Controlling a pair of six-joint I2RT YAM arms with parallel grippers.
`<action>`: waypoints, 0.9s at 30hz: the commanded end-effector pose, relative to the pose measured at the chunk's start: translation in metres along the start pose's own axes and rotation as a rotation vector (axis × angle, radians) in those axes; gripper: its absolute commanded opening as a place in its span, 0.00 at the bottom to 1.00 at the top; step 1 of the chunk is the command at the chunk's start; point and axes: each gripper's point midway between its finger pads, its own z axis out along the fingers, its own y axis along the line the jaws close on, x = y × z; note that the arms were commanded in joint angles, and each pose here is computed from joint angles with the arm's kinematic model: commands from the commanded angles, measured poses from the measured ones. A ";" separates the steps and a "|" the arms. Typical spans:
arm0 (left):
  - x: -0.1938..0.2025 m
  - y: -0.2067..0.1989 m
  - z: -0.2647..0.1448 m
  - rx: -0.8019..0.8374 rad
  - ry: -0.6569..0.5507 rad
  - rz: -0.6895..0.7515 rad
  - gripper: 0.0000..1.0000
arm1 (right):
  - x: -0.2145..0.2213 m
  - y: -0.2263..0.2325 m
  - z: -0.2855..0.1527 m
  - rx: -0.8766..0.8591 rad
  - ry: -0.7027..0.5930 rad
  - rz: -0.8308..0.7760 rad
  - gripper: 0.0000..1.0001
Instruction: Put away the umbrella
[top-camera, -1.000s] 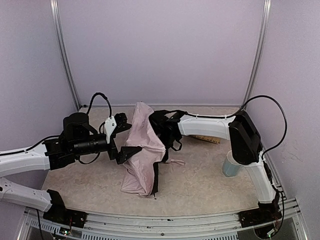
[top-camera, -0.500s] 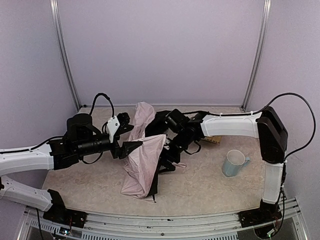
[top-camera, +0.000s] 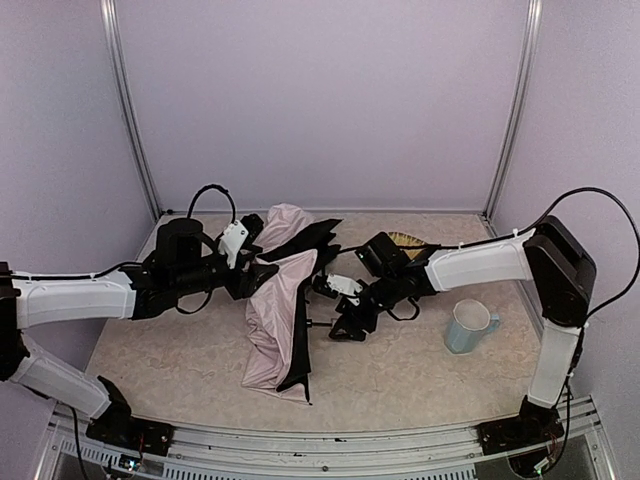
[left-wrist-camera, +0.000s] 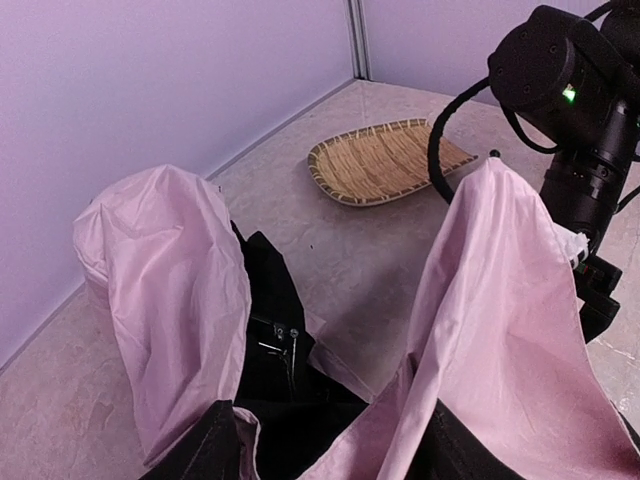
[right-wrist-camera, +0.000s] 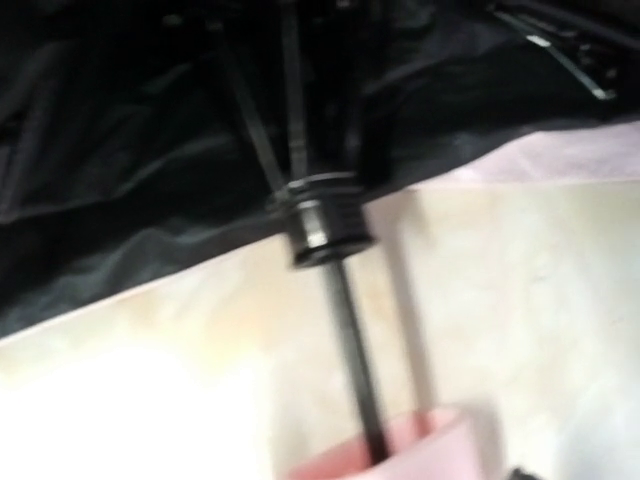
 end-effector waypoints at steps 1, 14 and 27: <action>-0.007 0.006 0.008 0.013 -0.030 -0.032 0.58 | -0.010 -0.020 0.012 0.113 -0.068 -0.083 0.72; 0.049 0.051 0.046 -0.042 0.109 -0.147 0.56 | 0.029 -0.008 0.043 0.035 -0.016 -0.079 0.48; 0.107 0.048 0.073 0.005 0.239 -0.231 0.55 | -0.011 0.064 -0.001 -0.301 -0.158 -0.063 0.10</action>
